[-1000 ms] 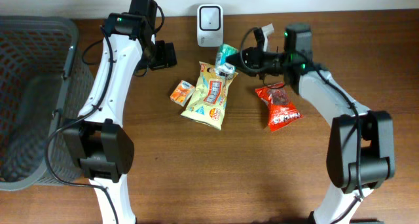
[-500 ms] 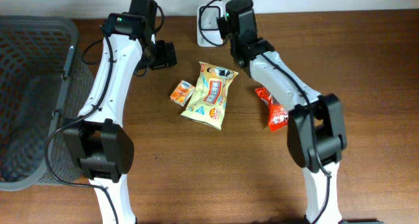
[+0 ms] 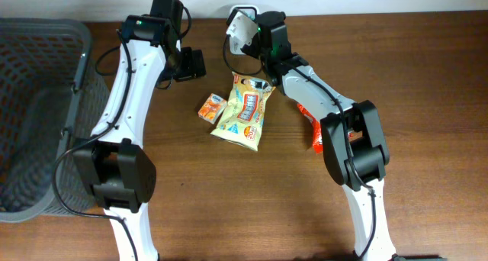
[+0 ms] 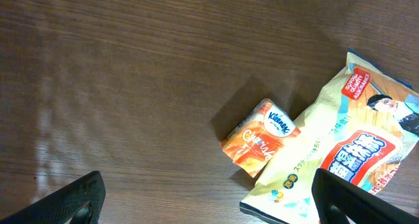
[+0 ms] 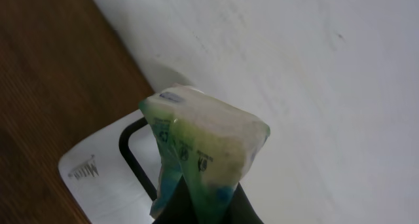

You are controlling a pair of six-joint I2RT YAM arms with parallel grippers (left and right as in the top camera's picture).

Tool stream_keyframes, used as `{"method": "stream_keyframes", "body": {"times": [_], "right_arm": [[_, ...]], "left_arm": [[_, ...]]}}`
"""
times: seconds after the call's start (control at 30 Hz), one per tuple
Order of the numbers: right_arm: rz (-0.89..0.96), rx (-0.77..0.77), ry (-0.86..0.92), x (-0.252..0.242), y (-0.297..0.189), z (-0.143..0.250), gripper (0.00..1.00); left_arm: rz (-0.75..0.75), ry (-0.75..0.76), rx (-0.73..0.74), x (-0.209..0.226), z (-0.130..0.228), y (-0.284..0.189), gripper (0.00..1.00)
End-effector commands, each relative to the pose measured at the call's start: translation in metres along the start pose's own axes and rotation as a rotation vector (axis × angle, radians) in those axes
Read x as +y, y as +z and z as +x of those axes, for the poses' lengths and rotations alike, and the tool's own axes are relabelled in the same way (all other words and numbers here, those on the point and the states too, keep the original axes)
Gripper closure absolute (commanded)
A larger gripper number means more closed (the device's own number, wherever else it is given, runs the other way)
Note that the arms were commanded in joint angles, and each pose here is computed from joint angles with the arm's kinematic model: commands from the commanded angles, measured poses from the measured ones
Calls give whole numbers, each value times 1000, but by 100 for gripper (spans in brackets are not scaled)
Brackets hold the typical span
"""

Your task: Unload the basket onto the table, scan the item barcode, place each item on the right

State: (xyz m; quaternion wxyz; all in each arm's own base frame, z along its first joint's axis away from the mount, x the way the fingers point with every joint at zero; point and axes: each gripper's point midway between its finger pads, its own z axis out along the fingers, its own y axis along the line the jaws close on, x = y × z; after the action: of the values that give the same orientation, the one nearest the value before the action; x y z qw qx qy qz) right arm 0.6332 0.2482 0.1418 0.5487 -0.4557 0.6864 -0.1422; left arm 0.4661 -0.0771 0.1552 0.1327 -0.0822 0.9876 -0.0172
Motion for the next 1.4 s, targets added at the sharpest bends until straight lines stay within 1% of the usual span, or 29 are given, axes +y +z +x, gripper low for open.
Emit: {"method": "stream_keyframes", "body": {"times": [0.0, 0.07, 0.13, 0.17, 0.23, 0.27, 0.33, 0.37, 0.4, 0.47, 0.5, 0.53, 0.57, 0.63, 0.67, 0.7, 0.77, 0.83, 0.9, 0.93, 1.0, 1.03, 1.07, 1.1, 1.13, 1.2, 1.3, 1.33, 1.37], "right_arm": [[46, -3, -62, -7, 4, 0, 96], [107, -39, -15, -21, 3, -9, 96], [128, -75, -8, -23, 2, -20, 96], [126, -70, -1, -19, 6, -15, 96], [113, -20, 37, -6, 17, 10, 96], [126, 23, 134, 1, 23, 26, 96], [125, 21, 161, 4, 25, 28, 96], [157, 24, 164, -2, 25, 29, 96], [201, 32, 180, -11, 23, 30, 96], [415, 72, 277, -54, 8, 34, 96], [458, 78, 304, -66, 2, 34, 96], [512, 75, 375, -84, -7, 33, 96], [592, 62, 515, -114, -25, 36, 96], [637, 66, 729, -158, -53, 52, 96], [666, 115, 859, -183, -74, 78, 96], [682, 157, 927, -193, -85, 99, 96], [737, 389, 1086, -210, -131, 185, 96], [790, 678, 1187, -202, -182, 280, 96], [807, 908, 1221, -187, -229, 344, 96], [826, 1039, 1247, -179, -263, 383, 96], [850, 1166, 1297, -169, -306, 427, 96], [846, 1191, 1343, -165, -321, 444, 96], [824, 1199, 1403, -159, -331, 457, 85], [776, 1188, 1488, -151, -338, 469, 64], [711, 1155, 1576, -145, -338, 474, 1], [660, 1127, 1635, -142, -338, 472, 1], [671, 1099, 1634, -156, -348, 456, 1], [684, 1068, 1626, -166, -353, 444, 1], [641, 969, 1653, -181, -350, 417, 1]], "left_arm": [[-9, -12, 3, 2, -1, 4, 1], [-9, -12, 3, 2, -1, 4, 1], [-9, -12, 3, 2, -1, 4, 1], [-9, -12, 3, 2, -1, 4, 1], [-9, -12, 3, 2, -1, 4, 1], [-9, -12, 3, 2, -1, 4, 1], [-9, -12, 3, 2, -1, 4, 1], [-9, -12, 3, 2, -1, 4, 1], [-9, -12, 3, 2, -1, 4, 1], [-9, -12, 3, 2, -1, 4, 1], [-9, -12, 3, 2, -1, 4, 1], [-9, -12, 3, 2, -1, 4, 1], [-9, -12, 3, 2, -1, 4, 1], [-9, -12, 3, 2, -1, 4, 1], [-9, -12, 3, 2, -1, 4, 1], [-9, -12, 3, 2, -1, 4, 1], [-9, -12, 3, 2, -1, 4, 1], [-9, -12, 3, 2, -1, 4, 1], [-9, -12, 3, 2, -1, 4, 1], [-9, -12, 3, 2, -1, 4, 1], [-9, -12, 3, 2, -1, 4, 1], [-9, -12, 3, 2, -1, 4, 1], [-9, -12, 3, 2, -1, 4, 1], [-9, -12, 3, 2, -1, 4, 1], [-9, -12, 3, 2, -1, 4, 1], [-9, -12, 3, 2, -1, 4, 1], [-9, -12, 3, 2, -1, 4, 1], [-9, -12, 3, 2, -1, 4, 1], [-9, -12, 3, 2, -1, 4, 1]]}}
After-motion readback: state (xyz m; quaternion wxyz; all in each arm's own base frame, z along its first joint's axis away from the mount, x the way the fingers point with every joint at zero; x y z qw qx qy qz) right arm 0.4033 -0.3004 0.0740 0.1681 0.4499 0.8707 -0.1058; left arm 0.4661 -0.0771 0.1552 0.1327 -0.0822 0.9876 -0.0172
